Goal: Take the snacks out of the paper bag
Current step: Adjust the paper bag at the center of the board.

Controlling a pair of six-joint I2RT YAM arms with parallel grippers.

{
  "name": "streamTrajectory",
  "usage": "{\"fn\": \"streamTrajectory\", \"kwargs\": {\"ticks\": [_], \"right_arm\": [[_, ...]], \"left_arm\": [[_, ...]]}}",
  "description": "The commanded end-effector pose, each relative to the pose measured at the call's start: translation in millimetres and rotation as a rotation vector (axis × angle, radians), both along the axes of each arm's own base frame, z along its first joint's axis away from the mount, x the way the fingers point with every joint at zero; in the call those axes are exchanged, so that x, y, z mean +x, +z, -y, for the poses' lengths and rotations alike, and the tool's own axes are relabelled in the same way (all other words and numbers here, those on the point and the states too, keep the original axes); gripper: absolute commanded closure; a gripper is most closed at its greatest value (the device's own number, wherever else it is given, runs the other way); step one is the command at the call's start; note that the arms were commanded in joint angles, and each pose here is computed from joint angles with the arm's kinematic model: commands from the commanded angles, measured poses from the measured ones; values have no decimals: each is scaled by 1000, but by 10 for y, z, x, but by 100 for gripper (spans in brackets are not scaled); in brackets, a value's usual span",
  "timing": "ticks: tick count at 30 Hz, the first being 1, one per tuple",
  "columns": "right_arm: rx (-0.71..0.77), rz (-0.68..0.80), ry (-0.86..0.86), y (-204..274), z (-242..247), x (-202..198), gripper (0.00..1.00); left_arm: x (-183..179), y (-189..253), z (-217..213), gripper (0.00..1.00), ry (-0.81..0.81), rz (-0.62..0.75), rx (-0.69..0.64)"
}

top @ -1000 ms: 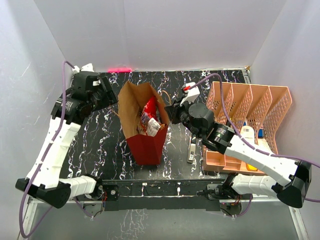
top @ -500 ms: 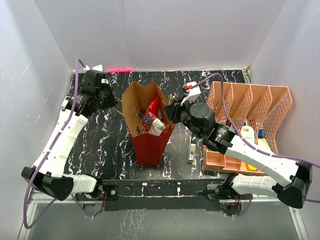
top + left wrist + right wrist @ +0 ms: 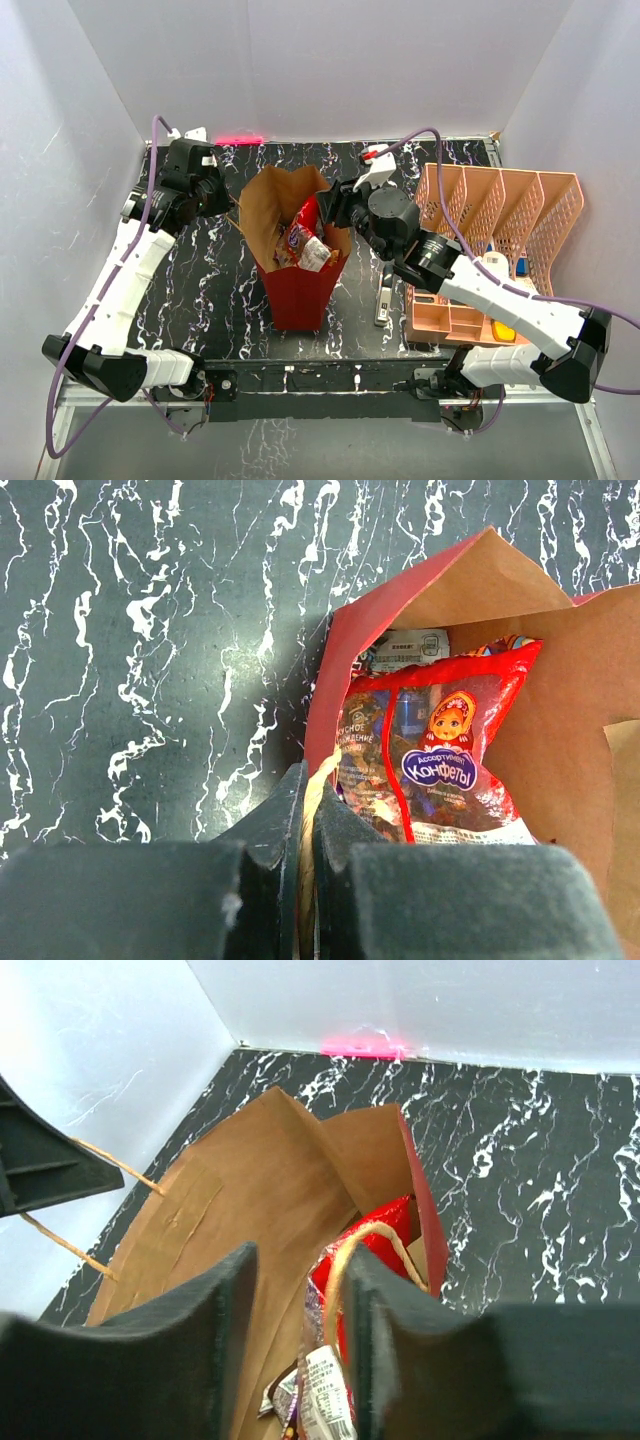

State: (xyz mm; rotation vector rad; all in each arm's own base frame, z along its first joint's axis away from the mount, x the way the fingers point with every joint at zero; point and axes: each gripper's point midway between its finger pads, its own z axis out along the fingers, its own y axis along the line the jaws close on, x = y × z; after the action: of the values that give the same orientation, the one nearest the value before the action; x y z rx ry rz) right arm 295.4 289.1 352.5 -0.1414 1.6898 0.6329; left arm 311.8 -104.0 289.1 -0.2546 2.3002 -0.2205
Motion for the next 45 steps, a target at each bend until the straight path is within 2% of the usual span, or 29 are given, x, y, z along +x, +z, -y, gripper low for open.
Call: {"fn": "streamTrajectory", "kwargs": {"ticks": [1, 2, 6, 15, 20, 24, 29, 35, 40, 45], "right_arm": [[43, 19, -30, 225, 60, 19, 67], [46, 13, -16, 209, 38, 2, 74], [76, -7, 46, 219, -58, -73, 90], [197, -17, 290, 371, -511, -297, 93], [304, -110, 461, 226, -960, -440, 93], [348, -201, 599, 15, -1396, -672, 93], [335, -265, 676, -286, -1698, -1089, 92], [294, -322, 691, -602, -1658, -1434, 90], [228, -365, 655, -885, -1394, -1521, 81], [56, -374, 517, -1272, -958, -1439, 65]], "left_arm": [[5, 371, -70, 100, 14, 106, -7], [8, 410, -87, 100, 26, 116, -8], [63, 594, -196, 100, 83, 181, 11], [394, 1242, -663, 100, 209, 359, 219], [514, 1531, -867, 100, 195, 473, 383], [478, 1534, -939, 100, 172, 507, 465], [322, 1245, -666, 100, -12, 565, 384], [-28, 991, -398, 100, -148, 598, 221], [-273, 914, -173, 100, -227, 570, 59], [-400, 764, -68, 100, -237, 470, -38]]}}
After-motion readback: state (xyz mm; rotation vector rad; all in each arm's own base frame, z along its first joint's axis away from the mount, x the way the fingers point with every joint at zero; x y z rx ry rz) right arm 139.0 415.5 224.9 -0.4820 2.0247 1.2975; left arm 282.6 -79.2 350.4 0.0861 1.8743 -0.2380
